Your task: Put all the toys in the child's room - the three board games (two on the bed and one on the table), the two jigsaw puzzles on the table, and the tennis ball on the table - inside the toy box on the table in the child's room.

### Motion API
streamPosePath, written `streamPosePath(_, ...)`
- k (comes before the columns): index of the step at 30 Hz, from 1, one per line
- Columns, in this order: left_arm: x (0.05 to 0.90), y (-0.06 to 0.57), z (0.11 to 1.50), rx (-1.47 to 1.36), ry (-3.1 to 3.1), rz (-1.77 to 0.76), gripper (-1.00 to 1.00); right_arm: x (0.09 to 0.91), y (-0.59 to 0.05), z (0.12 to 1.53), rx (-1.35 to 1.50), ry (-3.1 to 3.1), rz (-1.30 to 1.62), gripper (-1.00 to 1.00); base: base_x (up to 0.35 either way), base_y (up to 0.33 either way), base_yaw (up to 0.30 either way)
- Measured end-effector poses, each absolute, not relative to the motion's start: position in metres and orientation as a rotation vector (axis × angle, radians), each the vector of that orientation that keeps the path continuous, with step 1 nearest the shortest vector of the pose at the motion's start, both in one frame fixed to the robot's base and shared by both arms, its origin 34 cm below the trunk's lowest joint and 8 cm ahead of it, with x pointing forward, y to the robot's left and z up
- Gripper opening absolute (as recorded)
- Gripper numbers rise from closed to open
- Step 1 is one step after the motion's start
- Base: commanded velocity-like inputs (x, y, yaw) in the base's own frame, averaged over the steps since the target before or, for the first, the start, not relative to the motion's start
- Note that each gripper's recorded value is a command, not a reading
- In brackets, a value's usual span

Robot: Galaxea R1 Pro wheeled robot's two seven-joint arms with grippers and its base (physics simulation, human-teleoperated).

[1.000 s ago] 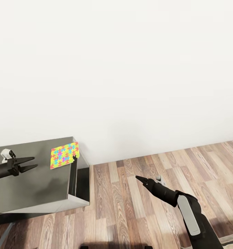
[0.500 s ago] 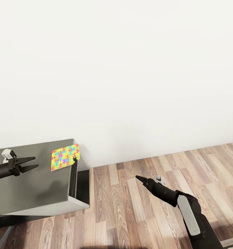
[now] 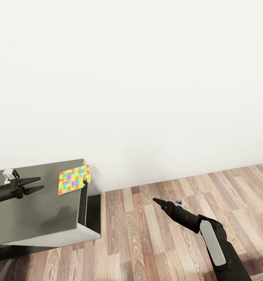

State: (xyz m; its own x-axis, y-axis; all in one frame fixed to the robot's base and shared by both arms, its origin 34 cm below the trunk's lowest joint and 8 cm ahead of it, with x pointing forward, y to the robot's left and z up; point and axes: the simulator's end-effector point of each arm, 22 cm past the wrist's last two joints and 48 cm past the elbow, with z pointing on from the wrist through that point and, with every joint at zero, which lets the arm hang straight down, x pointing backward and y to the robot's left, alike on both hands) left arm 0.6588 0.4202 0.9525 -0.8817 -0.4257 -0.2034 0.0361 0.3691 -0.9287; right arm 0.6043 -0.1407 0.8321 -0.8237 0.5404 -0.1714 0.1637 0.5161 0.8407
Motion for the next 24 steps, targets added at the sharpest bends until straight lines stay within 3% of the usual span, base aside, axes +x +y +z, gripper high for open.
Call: streamPosePath(24, 0.661, 0.420, 0.975, -0.302, 2.193, -1.518, 1.00, 0.607, -0.119, 0.859, 0.461, 2.323, 1.259, 1.00, 0.000, 0.000, 0.000)
